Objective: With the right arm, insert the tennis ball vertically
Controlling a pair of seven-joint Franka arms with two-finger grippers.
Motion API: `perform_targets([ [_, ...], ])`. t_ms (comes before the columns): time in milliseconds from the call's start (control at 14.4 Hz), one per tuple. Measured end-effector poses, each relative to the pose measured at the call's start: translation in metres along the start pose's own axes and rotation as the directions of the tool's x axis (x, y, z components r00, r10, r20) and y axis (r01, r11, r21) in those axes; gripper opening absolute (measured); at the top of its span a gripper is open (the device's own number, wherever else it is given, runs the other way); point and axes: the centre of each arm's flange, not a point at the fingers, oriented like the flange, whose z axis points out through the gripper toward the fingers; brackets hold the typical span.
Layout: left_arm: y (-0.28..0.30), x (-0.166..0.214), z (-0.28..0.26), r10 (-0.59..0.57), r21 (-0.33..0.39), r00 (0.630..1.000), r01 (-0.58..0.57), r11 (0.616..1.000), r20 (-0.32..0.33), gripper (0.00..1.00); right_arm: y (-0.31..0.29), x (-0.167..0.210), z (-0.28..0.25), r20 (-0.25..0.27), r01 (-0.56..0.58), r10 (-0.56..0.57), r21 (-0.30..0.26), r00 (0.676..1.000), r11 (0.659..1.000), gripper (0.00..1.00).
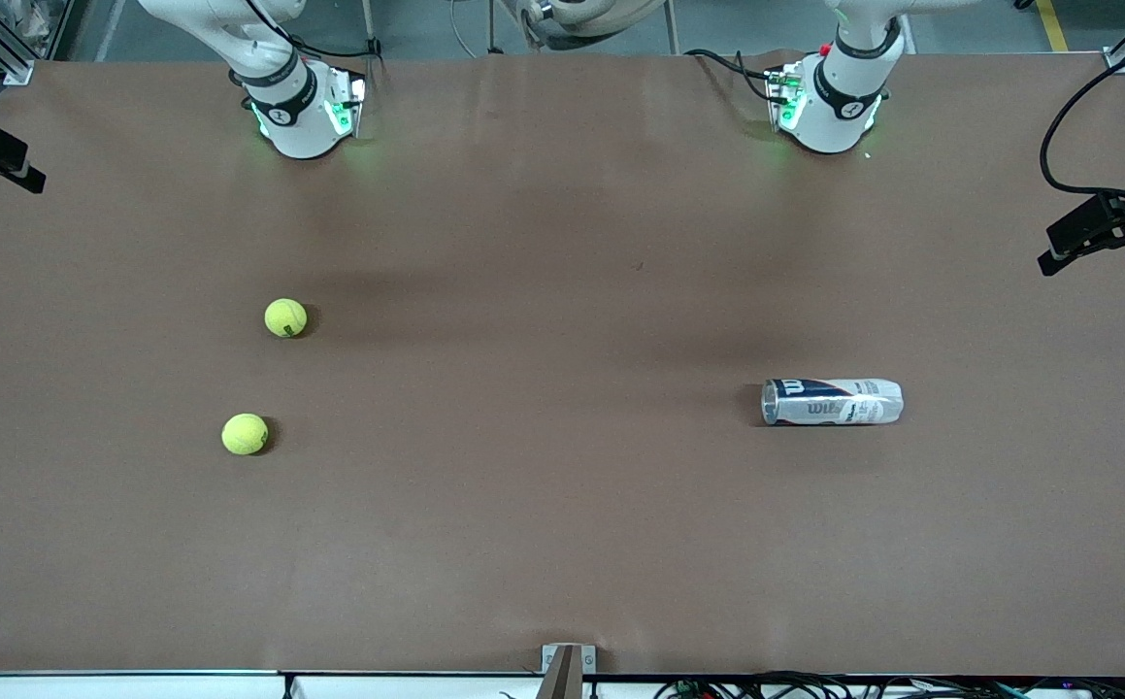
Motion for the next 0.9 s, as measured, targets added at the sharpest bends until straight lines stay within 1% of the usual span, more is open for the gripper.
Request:
perform_targets([
  [624, 0.015, 0.000, 0.006, 0.022, -0.002, 1.000, -0.022, 1.000, 0.012, 1.00, -0.002, 0.000, -0.001, -0.003, 0.004, -0.004, 0.000, 1.000, 1.000, 1.00],
  [693, 0.022, 0.000, 0.011, 0.010, -0.002, 1.000, -0.010, 1.000, 0.022, 1.00, -0.003, 0.000, -0.001, -0.003, 0.006, -0.006, -0.001, 1.000, 1.000, 1.00],
  [762, 0.031, 0.000, 0.018, -0.027, -0.001, 0.999, 0.027, 1.000, 0.038, 1.00, -0.004, 0.000, -0.001, -0.004, 0.008, -0.008, -0.001, 1.000, 1.000, 1.00],
  [901, 0.056, 0.000, 0.038, -0.137, 0.009, 0.988, 0.137, 0.991, 0.076, 1.00, -0.005, 0.001, 0.000, -0.003, 0.009, -0.009, -0.001, 1.000, 1.000, 1.00],
])
